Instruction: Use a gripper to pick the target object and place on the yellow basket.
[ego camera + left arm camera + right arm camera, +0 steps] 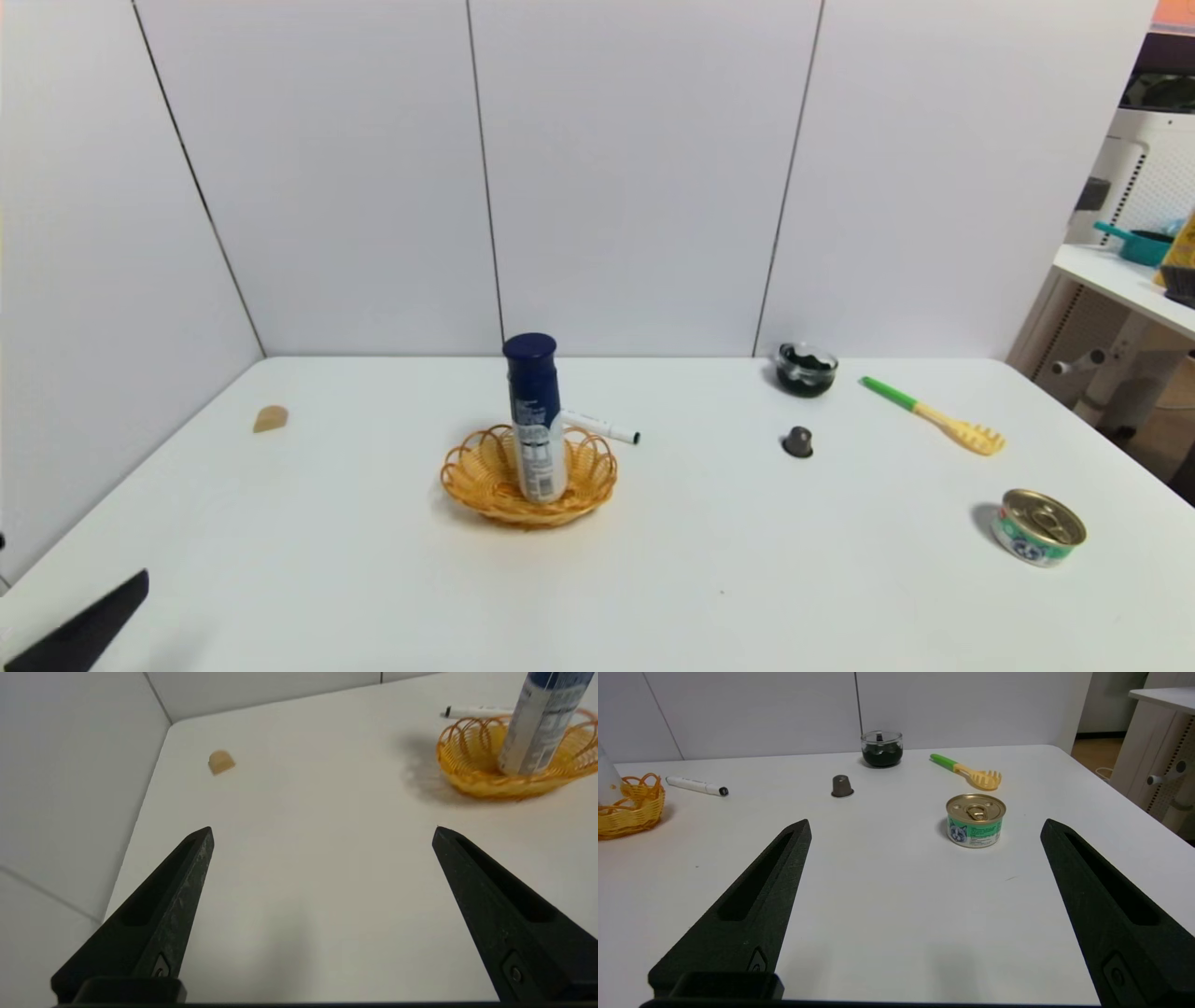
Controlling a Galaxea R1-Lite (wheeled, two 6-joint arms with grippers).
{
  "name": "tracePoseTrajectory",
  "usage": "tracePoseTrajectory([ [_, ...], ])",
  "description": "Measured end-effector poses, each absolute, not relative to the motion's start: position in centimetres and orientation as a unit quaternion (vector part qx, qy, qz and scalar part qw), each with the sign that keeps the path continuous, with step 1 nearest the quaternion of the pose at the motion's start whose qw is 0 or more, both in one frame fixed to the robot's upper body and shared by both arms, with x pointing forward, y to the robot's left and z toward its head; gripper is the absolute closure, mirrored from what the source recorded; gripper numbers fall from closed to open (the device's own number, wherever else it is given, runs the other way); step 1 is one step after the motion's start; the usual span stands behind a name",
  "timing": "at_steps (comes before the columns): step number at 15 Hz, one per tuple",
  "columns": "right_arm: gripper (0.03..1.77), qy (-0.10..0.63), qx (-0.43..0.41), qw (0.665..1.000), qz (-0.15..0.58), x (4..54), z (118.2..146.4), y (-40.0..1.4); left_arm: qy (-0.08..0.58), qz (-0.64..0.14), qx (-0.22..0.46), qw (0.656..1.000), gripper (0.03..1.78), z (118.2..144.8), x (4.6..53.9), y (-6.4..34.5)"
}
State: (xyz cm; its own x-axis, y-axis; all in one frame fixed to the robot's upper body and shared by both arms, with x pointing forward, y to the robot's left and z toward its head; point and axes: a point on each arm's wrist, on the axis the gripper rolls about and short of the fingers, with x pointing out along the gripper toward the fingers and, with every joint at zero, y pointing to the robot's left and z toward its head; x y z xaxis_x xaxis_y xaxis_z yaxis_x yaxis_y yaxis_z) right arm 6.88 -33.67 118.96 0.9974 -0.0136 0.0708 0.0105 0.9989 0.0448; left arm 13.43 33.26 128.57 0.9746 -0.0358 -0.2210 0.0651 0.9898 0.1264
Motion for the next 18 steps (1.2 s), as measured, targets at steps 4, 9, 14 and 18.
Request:
tracePoseTrajectory([
  [4, 0.1, -0.036, 0.022, 0.999, -0.006, 6.9, 119.0, -33.7, 0.106, 0.002, 0.055, 0.993, 0.12, 121.9, 9.8, 33.3],
  [9, 0.1, -0.036, 0.022, 0.999, -0.006, 6.9, 119.0, -33.7, 0.073, -0.003, 0.035, 0.997, 0.12, 118.6, 7.9, 33.3],
  [14, 0.1, -0.036, 0.022, 0.999, -0.006, 6.9, 119.0, -33.7, 0.012, 0.009, -0.026, 1.0, 0.12, 118.3, 7.0, 33.4],
  [18, 0.1, -0.036, 0.022, 0.999, -0.006, 6.9, 119.0, -33.7, 0.004, 0.009, -0.027, 1.0, 0.12, 118.3, 6.9, 33.4],
])
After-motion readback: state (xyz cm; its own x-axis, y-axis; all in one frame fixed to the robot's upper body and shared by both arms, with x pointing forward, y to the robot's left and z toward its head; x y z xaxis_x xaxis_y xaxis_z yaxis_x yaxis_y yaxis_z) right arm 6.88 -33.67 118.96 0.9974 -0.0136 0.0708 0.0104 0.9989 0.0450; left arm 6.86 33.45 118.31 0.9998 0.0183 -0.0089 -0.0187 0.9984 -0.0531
